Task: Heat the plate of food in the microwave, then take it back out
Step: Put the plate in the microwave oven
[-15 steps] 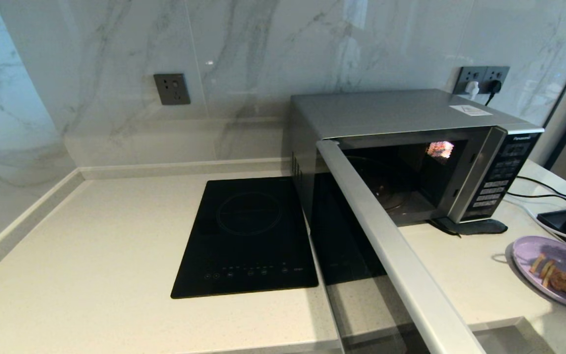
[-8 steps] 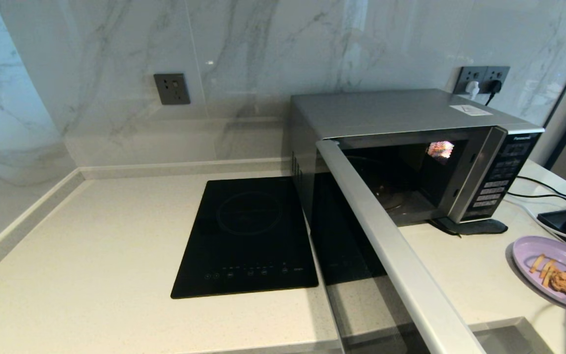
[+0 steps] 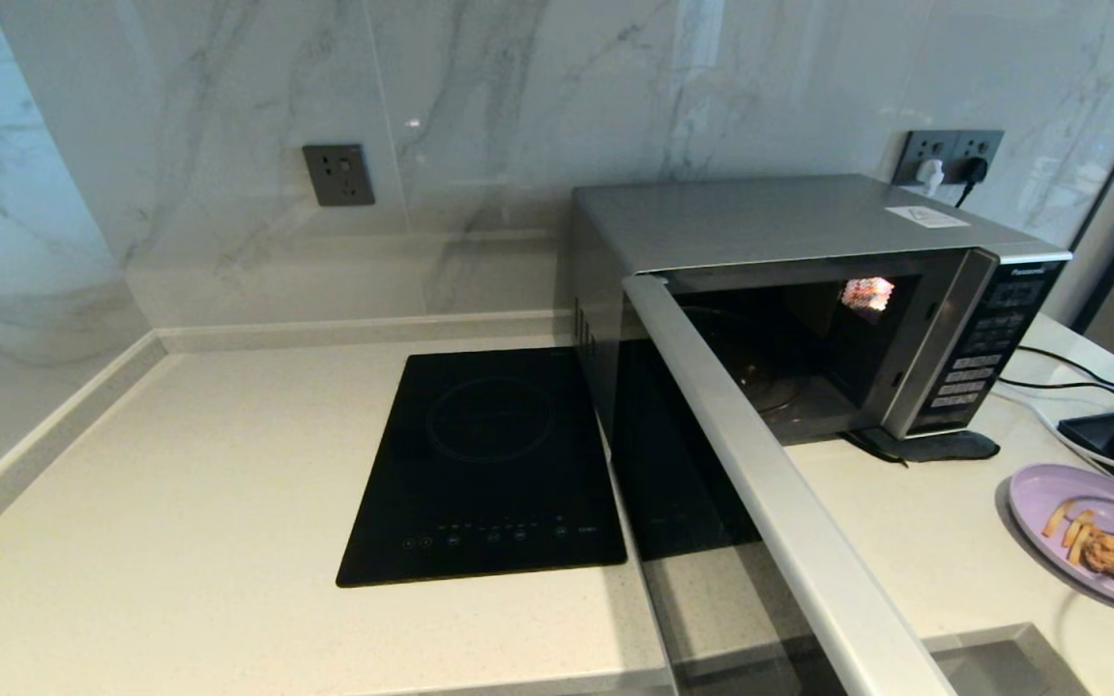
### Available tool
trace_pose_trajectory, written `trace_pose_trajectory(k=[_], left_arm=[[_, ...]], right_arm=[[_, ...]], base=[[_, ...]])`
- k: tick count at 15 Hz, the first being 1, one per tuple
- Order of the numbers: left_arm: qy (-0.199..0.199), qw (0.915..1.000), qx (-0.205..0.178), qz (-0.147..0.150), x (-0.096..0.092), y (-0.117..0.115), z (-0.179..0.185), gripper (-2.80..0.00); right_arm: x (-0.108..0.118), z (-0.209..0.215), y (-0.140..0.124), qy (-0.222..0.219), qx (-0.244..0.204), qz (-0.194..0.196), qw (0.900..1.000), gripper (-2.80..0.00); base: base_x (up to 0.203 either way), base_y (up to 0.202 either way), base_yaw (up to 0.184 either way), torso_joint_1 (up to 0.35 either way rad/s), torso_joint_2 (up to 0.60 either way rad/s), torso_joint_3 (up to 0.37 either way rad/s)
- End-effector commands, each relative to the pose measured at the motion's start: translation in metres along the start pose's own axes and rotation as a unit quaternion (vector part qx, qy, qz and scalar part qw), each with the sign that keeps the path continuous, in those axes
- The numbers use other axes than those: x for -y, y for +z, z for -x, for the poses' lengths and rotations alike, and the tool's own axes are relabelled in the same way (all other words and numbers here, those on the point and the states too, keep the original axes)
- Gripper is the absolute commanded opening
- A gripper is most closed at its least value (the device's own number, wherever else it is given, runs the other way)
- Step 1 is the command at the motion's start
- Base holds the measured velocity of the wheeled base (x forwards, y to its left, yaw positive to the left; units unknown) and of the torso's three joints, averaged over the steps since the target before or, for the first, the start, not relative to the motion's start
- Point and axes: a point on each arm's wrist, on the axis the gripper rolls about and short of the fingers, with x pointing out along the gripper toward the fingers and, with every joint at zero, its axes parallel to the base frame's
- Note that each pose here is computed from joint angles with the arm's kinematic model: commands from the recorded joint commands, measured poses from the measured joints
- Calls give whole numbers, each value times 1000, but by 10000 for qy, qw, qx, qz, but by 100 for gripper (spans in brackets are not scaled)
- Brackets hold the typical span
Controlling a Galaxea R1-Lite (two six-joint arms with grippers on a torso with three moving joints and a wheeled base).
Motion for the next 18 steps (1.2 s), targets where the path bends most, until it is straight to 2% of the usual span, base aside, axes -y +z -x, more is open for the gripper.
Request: trace_pose_trajectory(k=[1,7,14,15,18], left_arm=[[4,10000,-6,3,0,0,0,-280],[4,10000,-6,3,0,0,0,-280],[4,10000,-6,3,0,0,0,-280],[4,10000,-6,3,0,0,0,-280],[4,10000,-6,3,0,0,0,-280]], right_arm=[[-1,-19,5,-153,-113,-27,9998,0],[1,-42,6,-347,-328,57,9988,0],[4,-51,5,-458,-428,108,9980,0],[3,-51,4,-453,-423,116,9980,-280],[2,-50,4,-433,-431,184,9980,-280]], base=[[0,0,0,0,0,0],[0,0,0,0,0,0],[0,0,0,0,0,0],[0,0,0,0,0,0],[0,0,0,0,0,0]])
